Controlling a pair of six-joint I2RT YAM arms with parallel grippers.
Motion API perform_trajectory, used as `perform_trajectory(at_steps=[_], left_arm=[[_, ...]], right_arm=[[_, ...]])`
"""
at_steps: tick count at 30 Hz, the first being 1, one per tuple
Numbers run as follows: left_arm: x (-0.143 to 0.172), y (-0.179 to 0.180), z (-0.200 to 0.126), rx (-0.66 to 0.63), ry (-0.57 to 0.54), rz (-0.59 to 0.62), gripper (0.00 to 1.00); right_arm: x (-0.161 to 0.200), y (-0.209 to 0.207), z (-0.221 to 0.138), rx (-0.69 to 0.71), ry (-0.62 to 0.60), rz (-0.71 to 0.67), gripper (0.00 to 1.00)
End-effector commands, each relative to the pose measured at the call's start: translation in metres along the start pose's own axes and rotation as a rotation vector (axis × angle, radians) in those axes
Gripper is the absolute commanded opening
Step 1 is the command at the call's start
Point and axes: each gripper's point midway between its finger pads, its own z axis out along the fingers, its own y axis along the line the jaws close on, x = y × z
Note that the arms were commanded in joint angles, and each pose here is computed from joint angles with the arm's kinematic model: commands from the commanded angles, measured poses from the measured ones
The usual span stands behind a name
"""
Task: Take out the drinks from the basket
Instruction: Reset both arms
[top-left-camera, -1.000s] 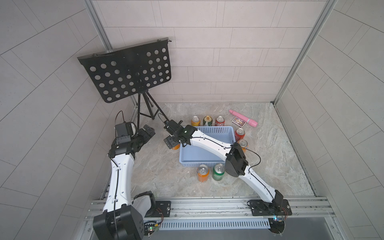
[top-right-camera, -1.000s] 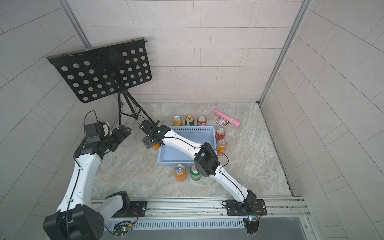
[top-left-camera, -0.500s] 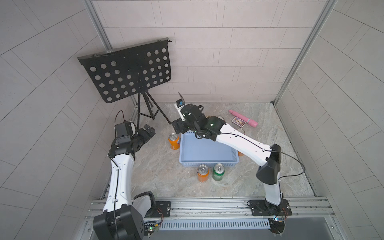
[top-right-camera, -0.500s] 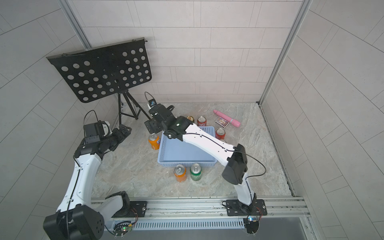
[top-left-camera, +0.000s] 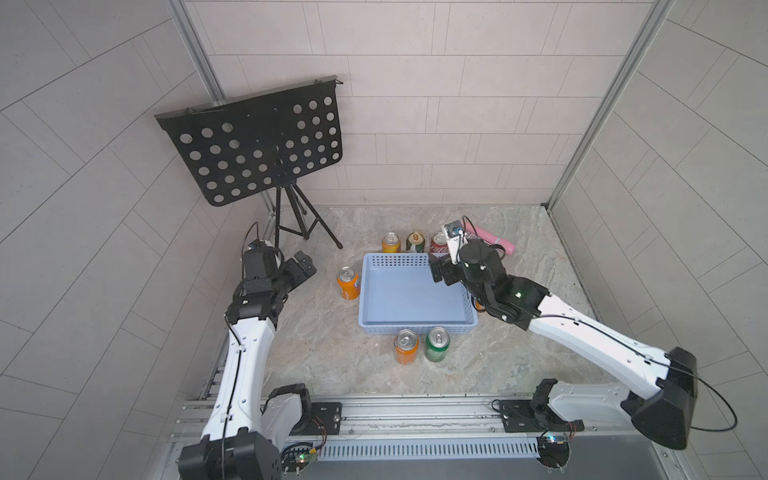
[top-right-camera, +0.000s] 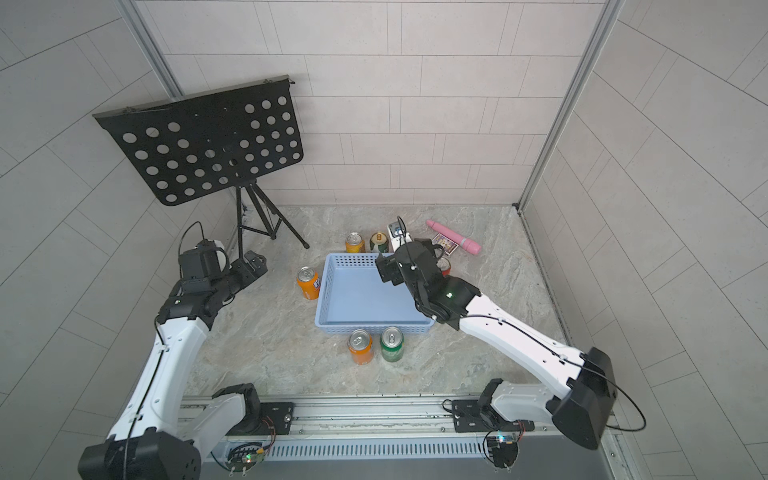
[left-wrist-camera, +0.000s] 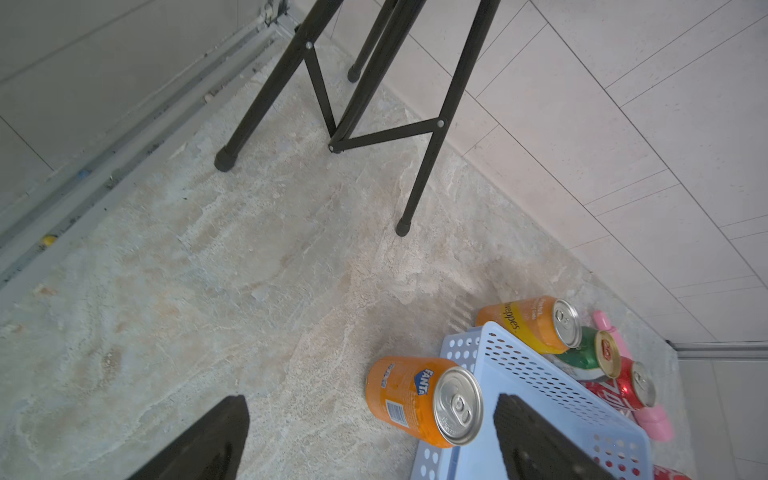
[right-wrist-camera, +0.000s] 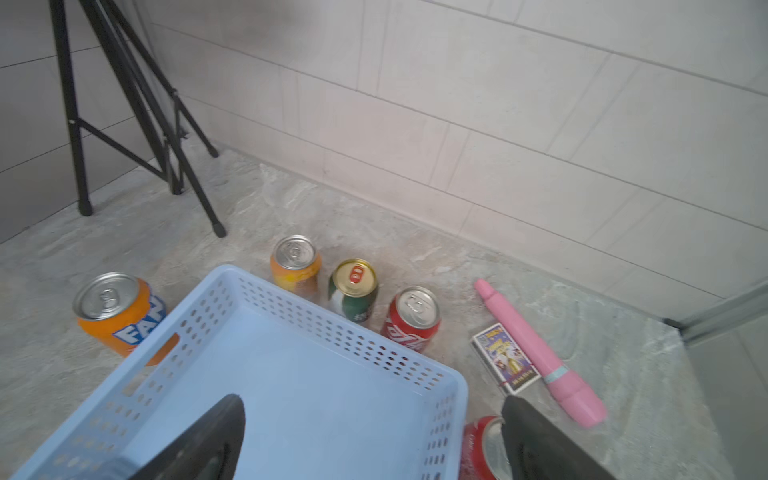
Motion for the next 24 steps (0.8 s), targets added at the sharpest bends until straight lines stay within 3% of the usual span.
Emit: perform_trajectory(at_steps=[1, 4, 7, 13, 19, 24], left_arm=[[-0.009, 0.006, -0.005, -0.110, -0.154, 0.114, 1.00], [-0.008, -0.002, -0.009, -0.202, -0.238, 0.223, 1.00], [-0.002, -0.002, -0.011, -0.286, -0.320, 0.260, 1.00], [0.013, 0.037, -0.014, -0.471, -0.492, 0.267, 1.00], [0.022, 0.055, 0.006, -0.615, -0.507, 0.357, 1.00], [0.033, 0.052, 0.034, -0.589, -0.504, 0.407, 1.00]], right_arm=[[0.010, -0.054, -0.016, 0.189, -0.058, 0.046, 1.00], [0.043, -0.087, -0.024, 0.285, -0.032, 0.079, 1.00], [0.065, -0.124, -0.039, 0.426, -0.035, 0.138, 1.00], [0.100, -0.162, -0.068, 0.538, -0.085, 0.191, 1.00], [0.128, -0.188, -0.081, 0.664, -0.093, 0.253, 1.00], [0.141, -0.199, -0.075, 0.727, -0.065, 0.238, 1.00]])
